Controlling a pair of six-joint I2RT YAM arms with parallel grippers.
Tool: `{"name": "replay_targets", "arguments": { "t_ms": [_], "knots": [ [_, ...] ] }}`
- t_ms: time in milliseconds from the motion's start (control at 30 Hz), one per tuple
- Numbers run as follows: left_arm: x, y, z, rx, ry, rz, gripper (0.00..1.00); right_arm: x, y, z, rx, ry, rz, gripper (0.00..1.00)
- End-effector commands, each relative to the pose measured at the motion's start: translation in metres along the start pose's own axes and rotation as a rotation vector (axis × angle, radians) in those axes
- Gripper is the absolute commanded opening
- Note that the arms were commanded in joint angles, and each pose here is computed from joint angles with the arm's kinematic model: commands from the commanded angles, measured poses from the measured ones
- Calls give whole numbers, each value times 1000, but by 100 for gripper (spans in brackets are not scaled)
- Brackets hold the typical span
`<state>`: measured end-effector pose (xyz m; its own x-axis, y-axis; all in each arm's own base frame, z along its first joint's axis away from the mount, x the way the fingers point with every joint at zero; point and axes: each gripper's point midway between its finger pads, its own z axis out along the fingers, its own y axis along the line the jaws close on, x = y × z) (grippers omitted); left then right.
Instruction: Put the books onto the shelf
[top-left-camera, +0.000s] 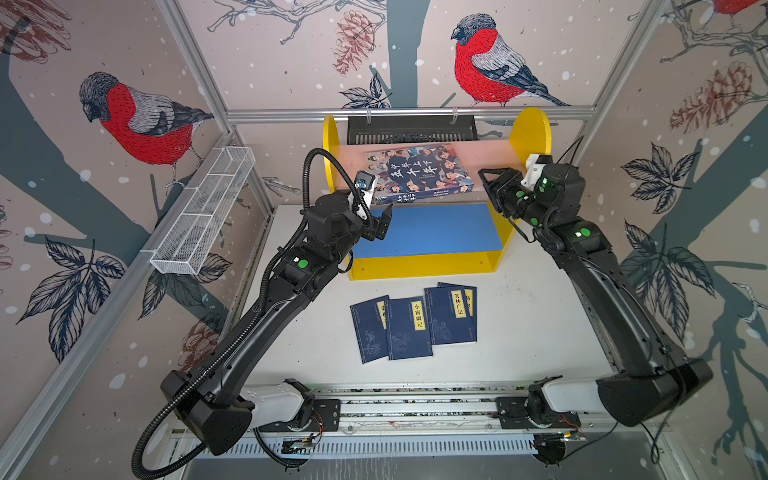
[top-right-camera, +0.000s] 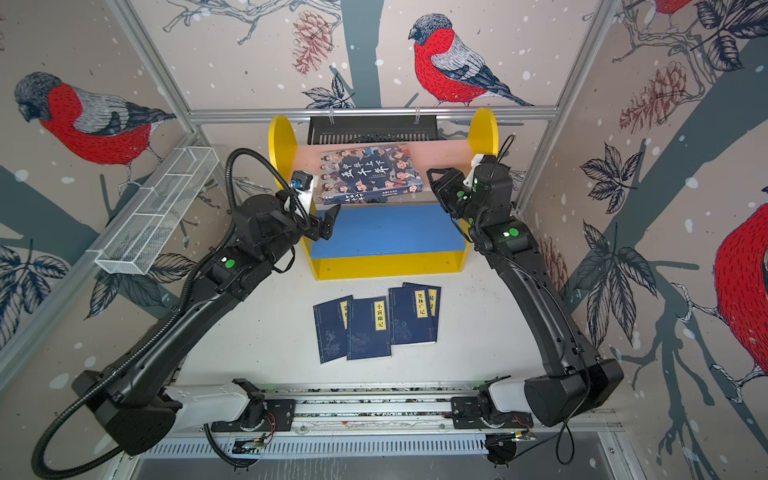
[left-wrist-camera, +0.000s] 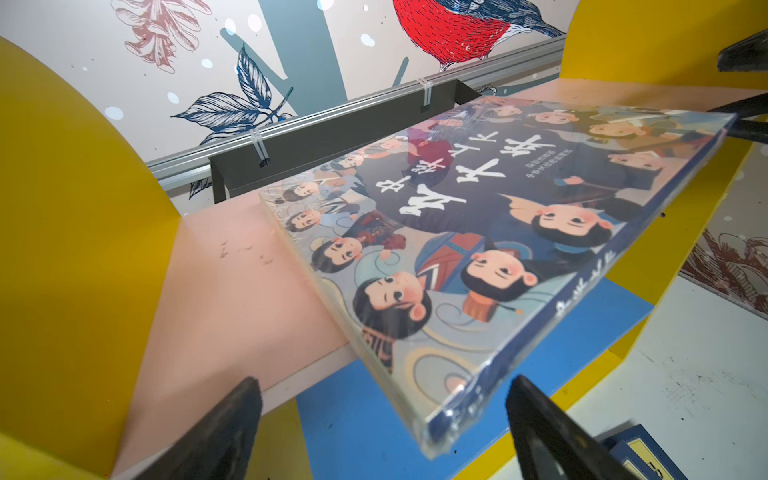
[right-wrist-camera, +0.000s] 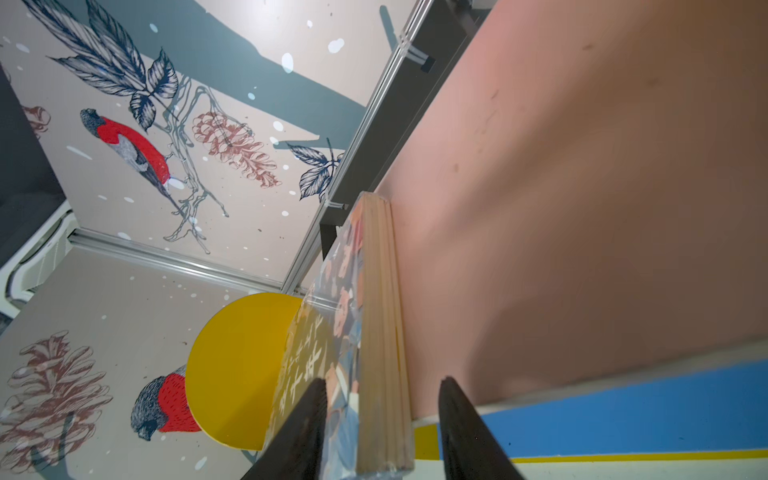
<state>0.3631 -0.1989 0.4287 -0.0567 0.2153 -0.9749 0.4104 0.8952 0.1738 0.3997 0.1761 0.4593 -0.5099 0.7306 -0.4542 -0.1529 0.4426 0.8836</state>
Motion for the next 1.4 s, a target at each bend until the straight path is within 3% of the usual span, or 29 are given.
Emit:
{"name": "replay_targets", "arguments": {
  "t_ms": [0, 567, 1367],
  "knots": [
    [-22, 11, -1, -41, -76, -14, 92, 1, 23, 6, -89, 42, -71, 46],
    [-22, 20, -8, -49, -69, -21, 94, 0, 16, 43, -37, 132, -62, 49],
    [-9, 52, -12, -126, -66, -18, 96, 31, 27, 87, -48, 247, -61, 49]
  ]
}}
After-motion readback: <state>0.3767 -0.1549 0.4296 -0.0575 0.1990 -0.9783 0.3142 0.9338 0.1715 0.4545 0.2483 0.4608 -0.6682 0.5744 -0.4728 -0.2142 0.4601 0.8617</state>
